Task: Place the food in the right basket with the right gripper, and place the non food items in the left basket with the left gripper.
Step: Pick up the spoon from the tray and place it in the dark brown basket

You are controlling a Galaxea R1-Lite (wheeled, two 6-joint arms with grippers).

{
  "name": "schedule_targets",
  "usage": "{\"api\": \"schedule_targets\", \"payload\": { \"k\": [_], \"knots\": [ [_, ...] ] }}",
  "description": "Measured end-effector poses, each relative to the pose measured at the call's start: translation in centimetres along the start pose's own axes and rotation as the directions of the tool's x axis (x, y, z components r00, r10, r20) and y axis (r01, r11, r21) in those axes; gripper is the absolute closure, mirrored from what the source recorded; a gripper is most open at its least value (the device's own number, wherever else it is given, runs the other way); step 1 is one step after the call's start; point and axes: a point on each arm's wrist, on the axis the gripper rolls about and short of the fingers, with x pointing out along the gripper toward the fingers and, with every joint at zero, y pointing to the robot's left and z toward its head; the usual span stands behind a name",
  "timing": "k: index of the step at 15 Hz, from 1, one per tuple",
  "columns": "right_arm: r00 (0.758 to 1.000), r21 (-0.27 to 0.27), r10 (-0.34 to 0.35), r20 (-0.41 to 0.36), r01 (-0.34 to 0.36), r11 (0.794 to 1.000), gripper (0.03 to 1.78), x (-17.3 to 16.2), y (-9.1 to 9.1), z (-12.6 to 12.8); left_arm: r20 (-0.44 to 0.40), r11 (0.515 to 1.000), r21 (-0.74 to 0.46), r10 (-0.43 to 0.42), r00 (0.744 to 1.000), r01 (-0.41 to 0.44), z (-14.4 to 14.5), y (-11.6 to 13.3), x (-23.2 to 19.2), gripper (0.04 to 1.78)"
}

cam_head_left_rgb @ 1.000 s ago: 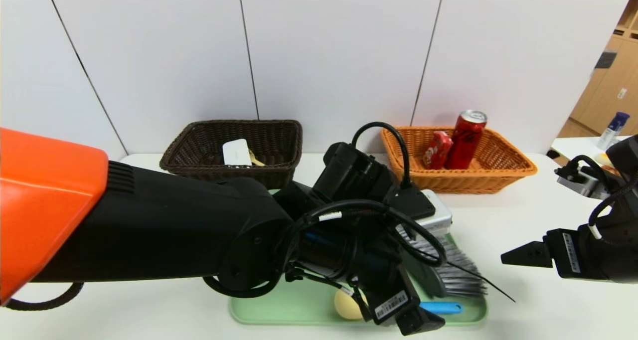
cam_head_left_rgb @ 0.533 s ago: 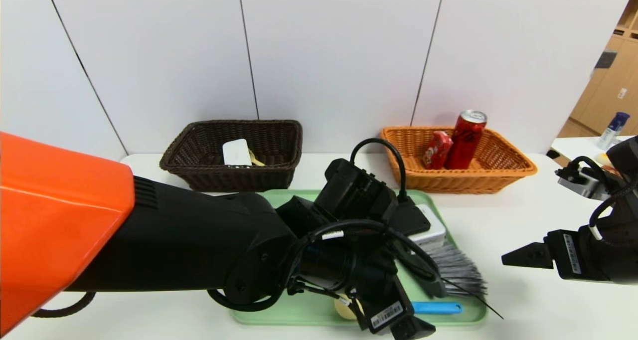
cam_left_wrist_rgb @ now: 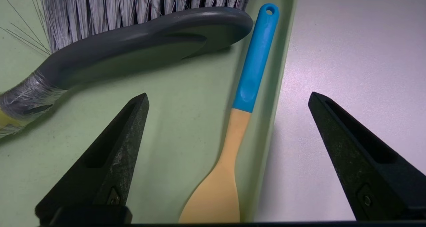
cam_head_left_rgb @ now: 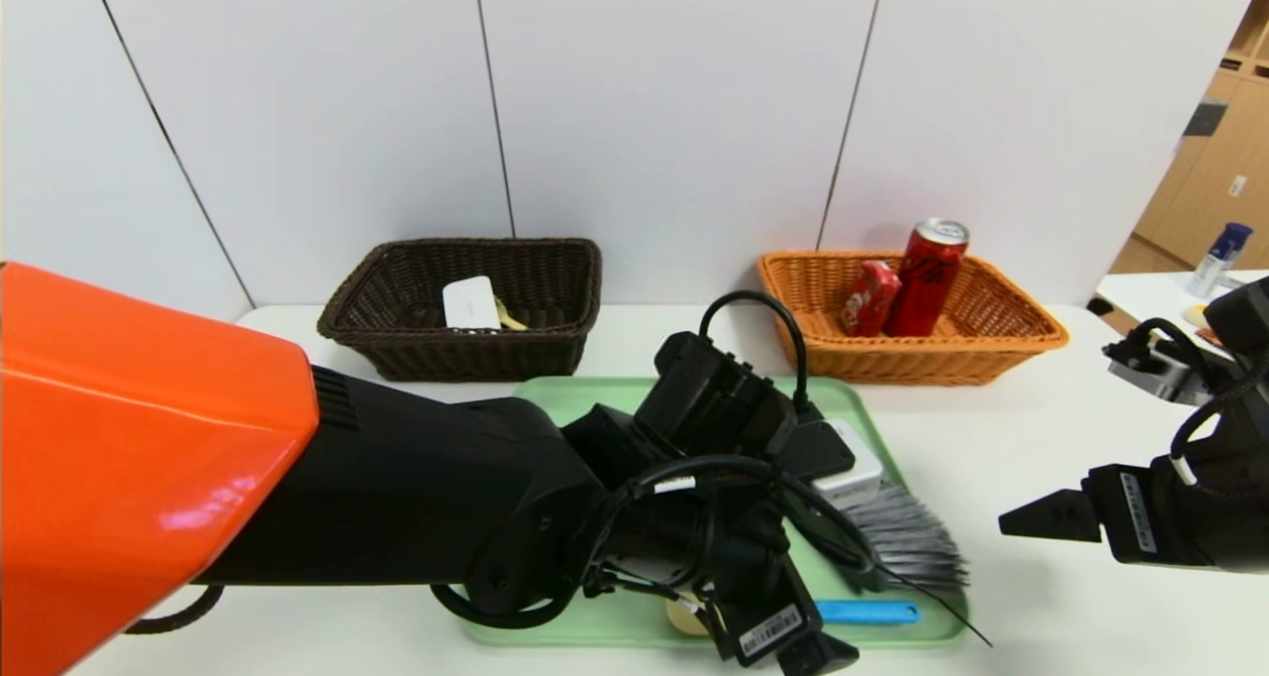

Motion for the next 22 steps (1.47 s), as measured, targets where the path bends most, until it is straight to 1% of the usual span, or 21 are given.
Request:
{"api": "schedule_targets", "payload": {
  "k": [2,5,7,17,22],
  "knots": [
    [1.000,0.000,-0.001,0.000,0.001,1.000,0.10,0.0,0.0,0.0,-0.009,1.000,-0.001,0.007,1.000,-0.007,-0.2,0.1,0.3,0.13],
    [1.000,0.000,0.000,0.000,0.000,1.000,0.10,0.0,0.0,0.0,0.008,1.000,0.006,0.027,1.000,-0.027,-0.5,0.5,0.9,0.13],
    [1.000,0.000,0.000,0.000,0.000,1.000,0.10,0.0,0.0,0.0,-0.006,0.999,0.002,0.042,0.999,-0.042,-0.8,0.8,1.1,0.13],
    [1.000,-0.007,0.004,-0.006,-0.004,1.000,0.10,0.0,0.1,-0.2,-0.022,0.998,-0.014,0.055,0.998,-0.055,-1.5,1.7,1.6,0.13],
    [1.000,-0.014,0.005,-0.012,-0.005,1.000,0.10,0.1,0.1,-0.4,-0.027,0.997,-0.026,0.074,0.997,-0.075,-1.9,2.6,1.4,0.13]
  ]
}}
